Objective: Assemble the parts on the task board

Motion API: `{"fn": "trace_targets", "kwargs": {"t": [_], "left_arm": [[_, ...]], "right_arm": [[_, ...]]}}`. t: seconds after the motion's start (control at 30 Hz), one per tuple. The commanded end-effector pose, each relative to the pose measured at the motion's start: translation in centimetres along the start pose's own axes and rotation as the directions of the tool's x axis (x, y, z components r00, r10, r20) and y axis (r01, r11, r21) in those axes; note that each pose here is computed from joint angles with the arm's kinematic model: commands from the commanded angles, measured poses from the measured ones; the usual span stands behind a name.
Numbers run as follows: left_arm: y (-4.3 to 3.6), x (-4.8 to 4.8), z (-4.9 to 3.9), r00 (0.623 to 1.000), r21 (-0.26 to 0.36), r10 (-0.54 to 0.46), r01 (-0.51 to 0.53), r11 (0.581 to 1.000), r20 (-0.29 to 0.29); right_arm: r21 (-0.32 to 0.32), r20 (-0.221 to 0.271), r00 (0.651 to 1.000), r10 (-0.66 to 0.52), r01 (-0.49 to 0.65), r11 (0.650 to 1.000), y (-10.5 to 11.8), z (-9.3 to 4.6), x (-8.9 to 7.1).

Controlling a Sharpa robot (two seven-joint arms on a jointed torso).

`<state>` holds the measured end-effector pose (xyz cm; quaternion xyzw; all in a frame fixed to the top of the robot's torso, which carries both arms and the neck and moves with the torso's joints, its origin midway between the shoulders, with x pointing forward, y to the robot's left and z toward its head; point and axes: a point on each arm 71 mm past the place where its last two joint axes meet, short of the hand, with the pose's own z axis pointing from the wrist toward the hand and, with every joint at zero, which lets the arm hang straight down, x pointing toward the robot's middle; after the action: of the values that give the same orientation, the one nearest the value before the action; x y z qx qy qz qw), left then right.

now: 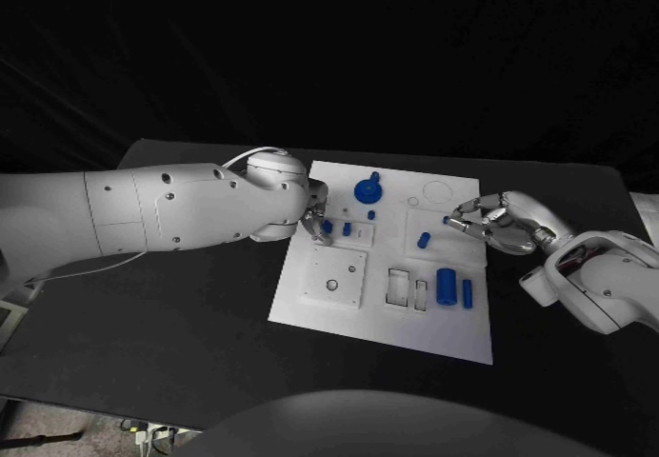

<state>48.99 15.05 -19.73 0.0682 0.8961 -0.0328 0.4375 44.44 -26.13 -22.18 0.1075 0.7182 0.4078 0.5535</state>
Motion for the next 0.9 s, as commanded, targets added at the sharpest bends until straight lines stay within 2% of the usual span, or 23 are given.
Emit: {"fn": "trace_targets", "kwargs": {"t": [0.03,0.43,0.9], "left_arm": [[0.68,0.42,0.20,1.000,-0.073,-0.019,0.020,0.997,0.004],[1.01,0.32,0.29,0.999,-0.073,-0.039,0.040,0.997,0.013],[0.90,0.37,0.37,0.995,-0.051,-0.095,0.095,0.994,0.003]], "right_arm": [[-0.007,-0.010,1.000,-0.002,0.002,1.000,0.06,-0.03,0.11],[-0.004,-0.011,1.000,-0.002,0.002,1.000,0.03,-0.07,0.11],[-0.001,-0.013,1.000,-0.002,0.002,1.000,0.03,-0.05,0.15]]}}
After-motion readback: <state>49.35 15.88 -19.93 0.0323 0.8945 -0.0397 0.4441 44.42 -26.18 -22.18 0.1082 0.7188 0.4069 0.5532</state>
